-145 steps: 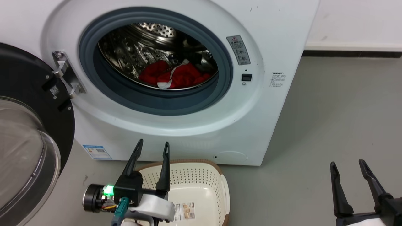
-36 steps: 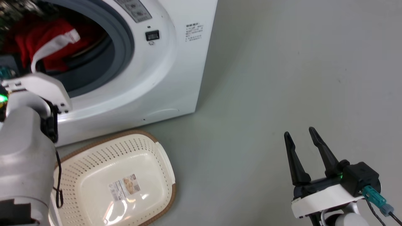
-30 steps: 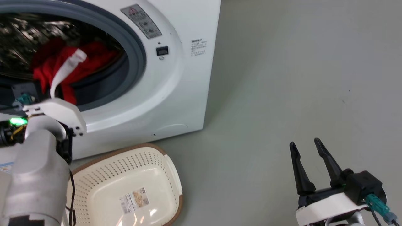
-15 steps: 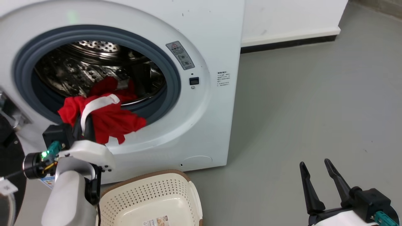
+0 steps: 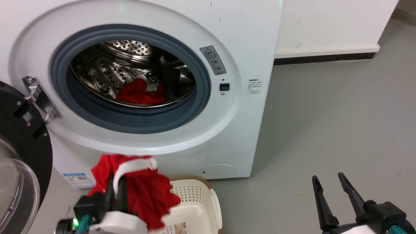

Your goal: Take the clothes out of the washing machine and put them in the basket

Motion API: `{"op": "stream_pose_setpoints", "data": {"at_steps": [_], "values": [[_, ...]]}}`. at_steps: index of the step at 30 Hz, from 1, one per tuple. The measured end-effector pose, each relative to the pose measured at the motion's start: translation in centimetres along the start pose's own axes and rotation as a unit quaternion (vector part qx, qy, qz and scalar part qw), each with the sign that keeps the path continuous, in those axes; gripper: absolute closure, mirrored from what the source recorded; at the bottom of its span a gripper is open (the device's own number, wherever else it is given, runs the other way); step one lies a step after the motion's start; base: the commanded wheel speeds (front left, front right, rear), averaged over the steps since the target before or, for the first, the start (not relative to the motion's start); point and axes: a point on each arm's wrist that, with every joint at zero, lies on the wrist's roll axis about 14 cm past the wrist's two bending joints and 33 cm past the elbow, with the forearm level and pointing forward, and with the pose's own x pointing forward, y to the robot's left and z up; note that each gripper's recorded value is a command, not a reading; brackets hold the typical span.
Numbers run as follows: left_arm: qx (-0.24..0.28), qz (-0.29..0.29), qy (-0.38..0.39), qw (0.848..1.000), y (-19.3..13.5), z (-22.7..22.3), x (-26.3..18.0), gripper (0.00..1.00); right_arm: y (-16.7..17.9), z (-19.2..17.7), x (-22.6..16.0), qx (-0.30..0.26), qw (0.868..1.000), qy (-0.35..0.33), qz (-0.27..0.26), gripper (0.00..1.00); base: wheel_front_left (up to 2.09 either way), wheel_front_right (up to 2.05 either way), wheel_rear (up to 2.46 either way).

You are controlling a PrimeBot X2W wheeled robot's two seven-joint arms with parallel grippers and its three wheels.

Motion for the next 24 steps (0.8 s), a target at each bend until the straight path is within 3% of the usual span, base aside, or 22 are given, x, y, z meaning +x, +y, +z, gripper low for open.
{"op": "stream_pose_setpoints", "data": {"at_steps": [11, 24], "values": [[-0.027, 0.020, 0.156, 0.987, -0.5, -9.8, -3.6, 1.00, 1.5, -2.4, 3.4, -0.001, 0.999, 0.040, 0.030, 0.00, 0.00, 0.00, 0.00], [-0.042, 0.036, 0.270, 0.961, -0.3, -19.9, 2.3, 1.00, 2.0, -8.5, 10.5, 0.004, 0.994, 0.091, 0.053, 0.00, 0.00, 0.00, 0.00]]}}
